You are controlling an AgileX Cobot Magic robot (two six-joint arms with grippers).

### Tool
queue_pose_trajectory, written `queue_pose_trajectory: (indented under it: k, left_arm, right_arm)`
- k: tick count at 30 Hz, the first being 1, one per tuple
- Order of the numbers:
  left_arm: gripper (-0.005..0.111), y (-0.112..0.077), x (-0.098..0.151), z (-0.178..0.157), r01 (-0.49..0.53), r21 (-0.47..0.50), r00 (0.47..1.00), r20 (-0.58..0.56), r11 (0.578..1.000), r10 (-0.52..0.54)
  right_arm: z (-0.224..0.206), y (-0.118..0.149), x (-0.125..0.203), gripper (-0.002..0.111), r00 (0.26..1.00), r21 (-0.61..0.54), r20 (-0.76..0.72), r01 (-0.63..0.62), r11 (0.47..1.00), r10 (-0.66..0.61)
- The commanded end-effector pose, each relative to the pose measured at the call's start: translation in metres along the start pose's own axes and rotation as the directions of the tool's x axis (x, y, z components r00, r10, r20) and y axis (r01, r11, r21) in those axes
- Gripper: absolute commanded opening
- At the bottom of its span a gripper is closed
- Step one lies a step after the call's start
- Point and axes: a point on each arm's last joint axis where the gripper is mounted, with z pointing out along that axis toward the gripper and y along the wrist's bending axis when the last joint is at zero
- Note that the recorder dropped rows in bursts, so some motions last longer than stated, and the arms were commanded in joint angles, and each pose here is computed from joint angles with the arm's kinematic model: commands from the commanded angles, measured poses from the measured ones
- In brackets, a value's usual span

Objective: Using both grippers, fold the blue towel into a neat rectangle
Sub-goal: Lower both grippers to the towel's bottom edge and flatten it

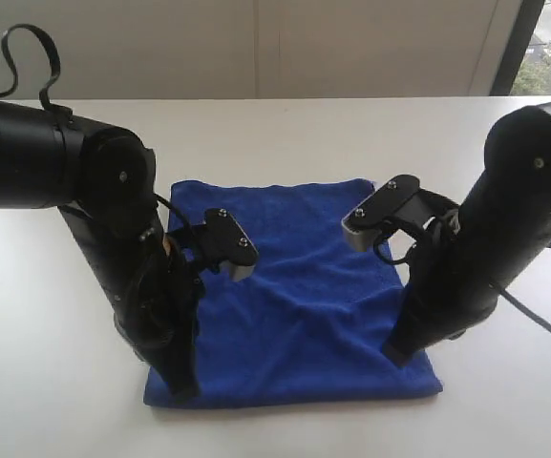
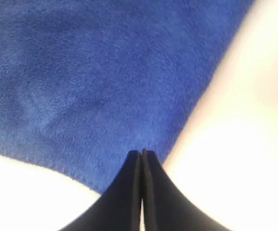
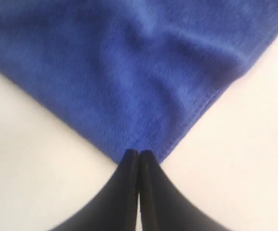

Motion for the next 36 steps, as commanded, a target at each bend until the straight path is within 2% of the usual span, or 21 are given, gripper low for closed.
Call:
queue_pose_trajectory:
  k: [1,5,8,10,13,14,15,18,19,21,24,28,32,36]
  left_arm:
    - [0.0,-0.013,0.009,-0.002,-0.195,0.046,0.979,-0.056,0.98,0.197]
    - [0.0,-0.025,0.015,0.009,-0.283,0.055,0.953,-0.097,0.958,0.287]
    - [0.0,-0.03,0.02,0.017,-0.318,0.037,0.941,-0.108,0.947,0.32]
    - [0.0,-0.029,0.024,0.024,-0.317,0.013,0.944,-0.091,0.948,0.317]
    - [0.002,-0.028,0.026,0.028,-0.323,-0.016,0.944,-0.071,0.946,0.322]
    - [0.006,-0.027,0.026,0.029,-0.334,-0.029,0.941,-0.072,0.942,0.332]
    - [0.015,-0.026,0.026,0.03,-0.341,-0.042,0.939,-0.068,0.939,0.338]
    - [0.036,-0.025,0.025,0.03,-0.342,-0.048,0.939,-0.062,0.939,0.338]
    - [0.048,-0.025,0.025,0.03,-0.343,-0.051,0.938,-0.059,0.938,0.34]
    - [0.058,-0.025,0.025,0.03,-0.344,-0.054,0.938,-0.056,0.938,0.341]
    - [0.058,-0.024,0.024,0.03,-0.358,-0.069,0.933,-0.056,0.931,0.354]
    - [0.058,-0.024,0.027,0.029,-0.371,-0.06,0.927,-0.085,0.927,0.366]
    - [0.058,-0.03,0.037,0.013,-0.355,-0.017,0.927,-0.133,0.935,0.35]
    - [0.058,-0.033,0.035,-0.01,-0.364,-0.091,0.931,-0.031,0.927,0.363]
  right_arm:
    - [-0.001,0.006,0.016,0.0,0.983,-0.034,-0.07,0.166,0.986,-0.168]
    - [0.01,0.016,0.027,0.0,0.941,-0.071,-0.101,0.318,0.945,-0.324]
    - [0.018,0.021,0.033,0.007,0.91,-0.065,-0.082,0.403,0.913,-0.407]
    - [0.024,0.022,0.035,0.021,0.901,-0.037,-0.054,0.43,0.902,-0.431]
    - [0.029,0.021,0.037,0.031,0.89,-0.011,-0.028,0.454,0.891,-0.454]
    - [0.031,0.021,0.039,0.034,0.882,-0.007,-0.025,0.471,0.882,-0.471]
    - [0.033,0.021,0.04,0.037,0.865,0.0,-0.022,0.502,0.865,-0.502]
    - [0.033,0.02,0.04,0.038,0.853,0.015,-0.022,0.522,0.853,-0.522]
    - [0.033,0.019,0.04,0.038,0.841,0.03,-0.03,0.541,0.84,-0.54]
    - [0.033,0.017,0.039,0.042,0.834,0.048,-0.028,0.552,0.832,-0.551]
    - [0.037,0.017,0.04,0.049,0.831,0.078,-0.005,0.554,0.829,-0.556]
    - [0.039,0.016,0.042,0.049,0.822,0.082,-0.016,0.568,0.819,-0.569]
    - [0.034,0.017,0.042,0.049,0.822,0.092,-0.007,0.567,0.818,-0.569]
    - [0.02,0.018,0.044,0.052,0.82,0.119,0.018,0.566,0.816,-0.571]
